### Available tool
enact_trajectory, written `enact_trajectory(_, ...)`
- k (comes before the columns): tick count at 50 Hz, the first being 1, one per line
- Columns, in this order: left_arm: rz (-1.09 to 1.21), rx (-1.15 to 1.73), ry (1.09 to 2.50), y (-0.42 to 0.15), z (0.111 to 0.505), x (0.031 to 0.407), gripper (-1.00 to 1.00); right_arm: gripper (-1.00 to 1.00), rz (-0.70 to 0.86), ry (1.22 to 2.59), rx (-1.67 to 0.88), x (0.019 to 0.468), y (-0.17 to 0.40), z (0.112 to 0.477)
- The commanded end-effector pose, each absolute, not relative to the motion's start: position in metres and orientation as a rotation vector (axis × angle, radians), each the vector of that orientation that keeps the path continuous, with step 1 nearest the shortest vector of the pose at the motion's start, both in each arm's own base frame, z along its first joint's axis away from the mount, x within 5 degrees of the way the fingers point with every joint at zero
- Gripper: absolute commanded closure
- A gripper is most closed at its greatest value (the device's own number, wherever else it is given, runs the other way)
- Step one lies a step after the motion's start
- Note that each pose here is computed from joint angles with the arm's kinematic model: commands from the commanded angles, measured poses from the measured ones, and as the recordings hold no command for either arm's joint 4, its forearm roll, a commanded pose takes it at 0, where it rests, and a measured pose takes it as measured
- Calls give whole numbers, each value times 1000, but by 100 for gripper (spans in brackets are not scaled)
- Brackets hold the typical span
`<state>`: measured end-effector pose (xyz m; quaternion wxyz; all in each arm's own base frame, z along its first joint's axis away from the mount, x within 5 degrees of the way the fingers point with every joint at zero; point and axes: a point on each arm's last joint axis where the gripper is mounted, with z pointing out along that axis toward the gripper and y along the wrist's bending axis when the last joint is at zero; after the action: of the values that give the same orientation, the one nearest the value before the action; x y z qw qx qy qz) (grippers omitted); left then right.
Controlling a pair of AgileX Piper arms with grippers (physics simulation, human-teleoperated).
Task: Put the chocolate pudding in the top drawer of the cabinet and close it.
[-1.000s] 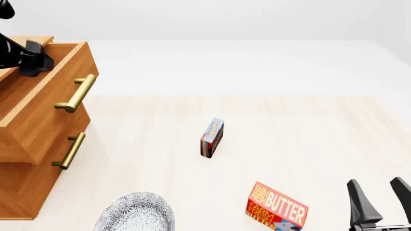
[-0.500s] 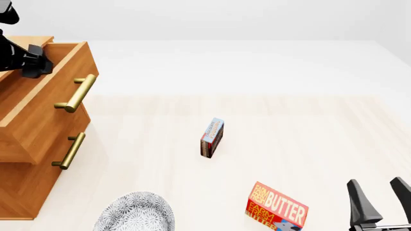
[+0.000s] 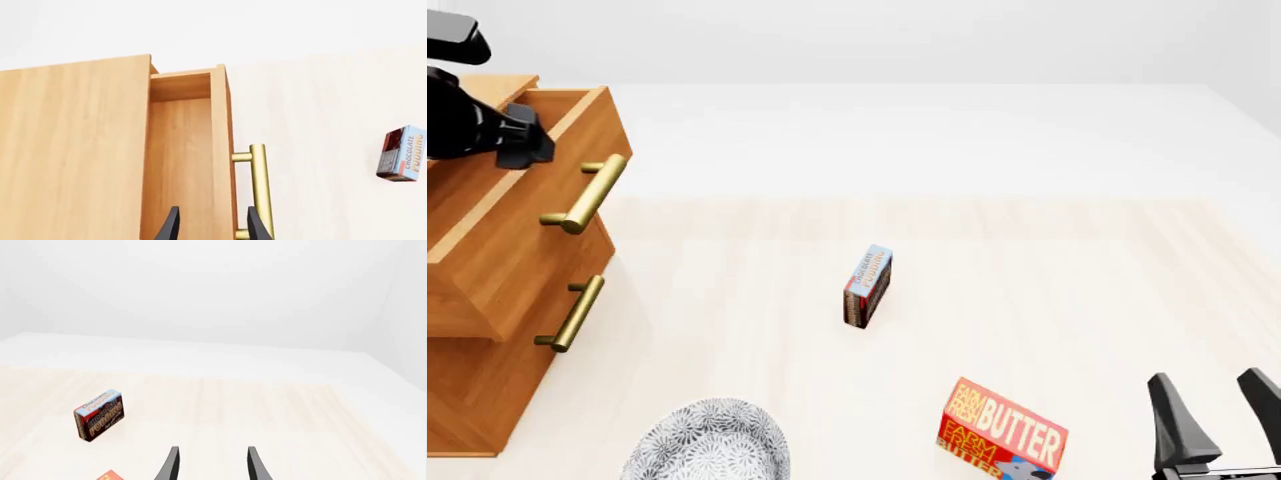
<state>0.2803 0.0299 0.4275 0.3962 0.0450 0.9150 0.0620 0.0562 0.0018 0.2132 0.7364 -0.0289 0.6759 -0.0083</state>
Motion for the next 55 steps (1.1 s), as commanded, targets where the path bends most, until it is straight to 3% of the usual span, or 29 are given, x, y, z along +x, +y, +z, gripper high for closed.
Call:
enact_trajectory(1, 139, 88, 2333, 29, 421, 287, -100, -100, -19, 1485, -64, 56, 2, 213)
enact_trajectory(55, 23, 48, 2389, 1, 390, 303, -100, -100, -21, 1489, -69, 56, 2, 213)
